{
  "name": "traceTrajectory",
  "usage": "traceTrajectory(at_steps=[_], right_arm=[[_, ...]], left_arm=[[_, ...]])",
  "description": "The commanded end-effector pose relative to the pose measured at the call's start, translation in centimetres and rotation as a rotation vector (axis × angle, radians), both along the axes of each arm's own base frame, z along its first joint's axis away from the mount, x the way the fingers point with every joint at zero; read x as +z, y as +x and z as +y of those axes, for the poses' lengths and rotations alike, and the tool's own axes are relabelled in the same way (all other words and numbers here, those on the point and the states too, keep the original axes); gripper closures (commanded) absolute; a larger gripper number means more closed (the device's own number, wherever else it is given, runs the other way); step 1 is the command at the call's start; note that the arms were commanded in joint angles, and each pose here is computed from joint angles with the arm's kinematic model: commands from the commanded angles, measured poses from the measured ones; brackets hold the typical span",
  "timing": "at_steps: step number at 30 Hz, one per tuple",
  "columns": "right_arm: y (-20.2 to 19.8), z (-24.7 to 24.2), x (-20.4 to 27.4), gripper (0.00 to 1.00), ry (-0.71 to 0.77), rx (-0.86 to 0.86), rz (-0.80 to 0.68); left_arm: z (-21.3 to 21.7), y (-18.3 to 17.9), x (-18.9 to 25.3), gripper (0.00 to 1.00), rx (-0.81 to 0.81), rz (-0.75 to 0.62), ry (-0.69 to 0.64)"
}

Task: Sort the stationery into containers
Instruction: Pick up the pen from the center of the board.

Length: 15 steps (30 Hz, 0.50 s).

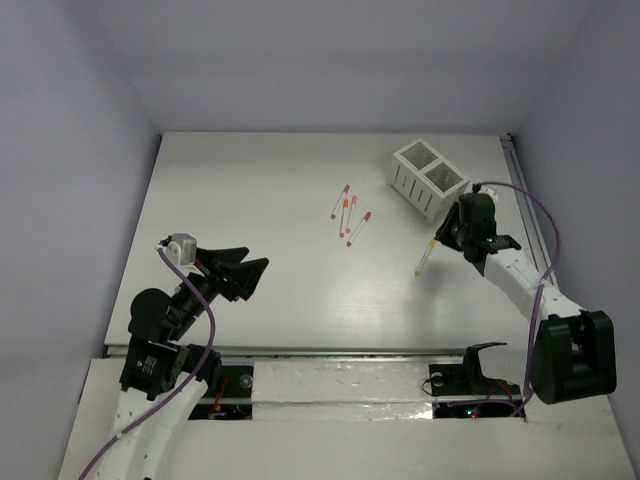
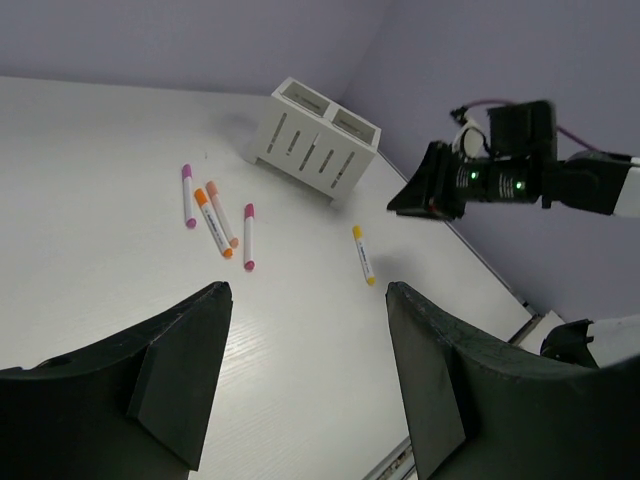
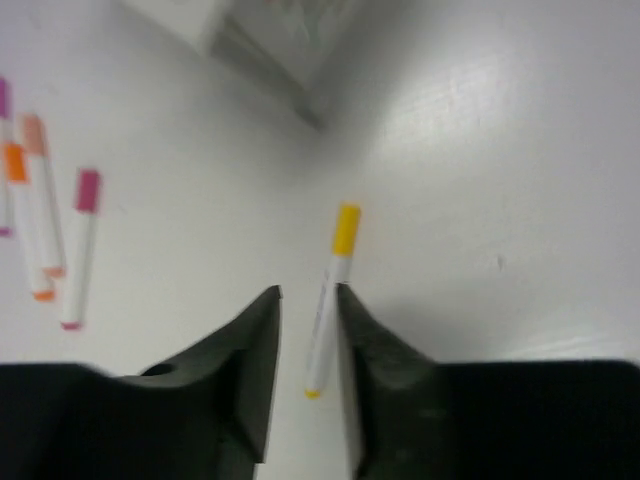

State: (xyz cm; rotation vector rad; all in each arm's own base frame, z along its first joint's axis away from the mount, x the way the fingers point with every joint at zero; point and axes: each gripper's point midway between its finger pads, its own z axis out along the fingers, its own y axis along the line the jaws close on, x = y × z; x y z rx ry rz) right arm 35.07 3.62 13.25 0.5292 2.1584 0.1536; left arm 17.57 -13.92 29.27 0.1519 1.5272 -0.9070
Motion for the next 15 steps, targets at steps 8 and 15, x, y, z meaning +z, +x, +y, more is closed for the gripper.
traceTrajectory(at_steps=[8,15], right_arm=[[-2.2,2.6,-6.2,0.38,0.086,0.084,0.173],[-0.9,2.2,-7.6,0.52,0.067,0.040,0.220]], left_arm=[[0.0,-0.8,2.3,0.40,-0.017,-0.091,-0.029],[-0.1,-1.0,2.4,0.40,-0.026,-0.095,-0.029]])
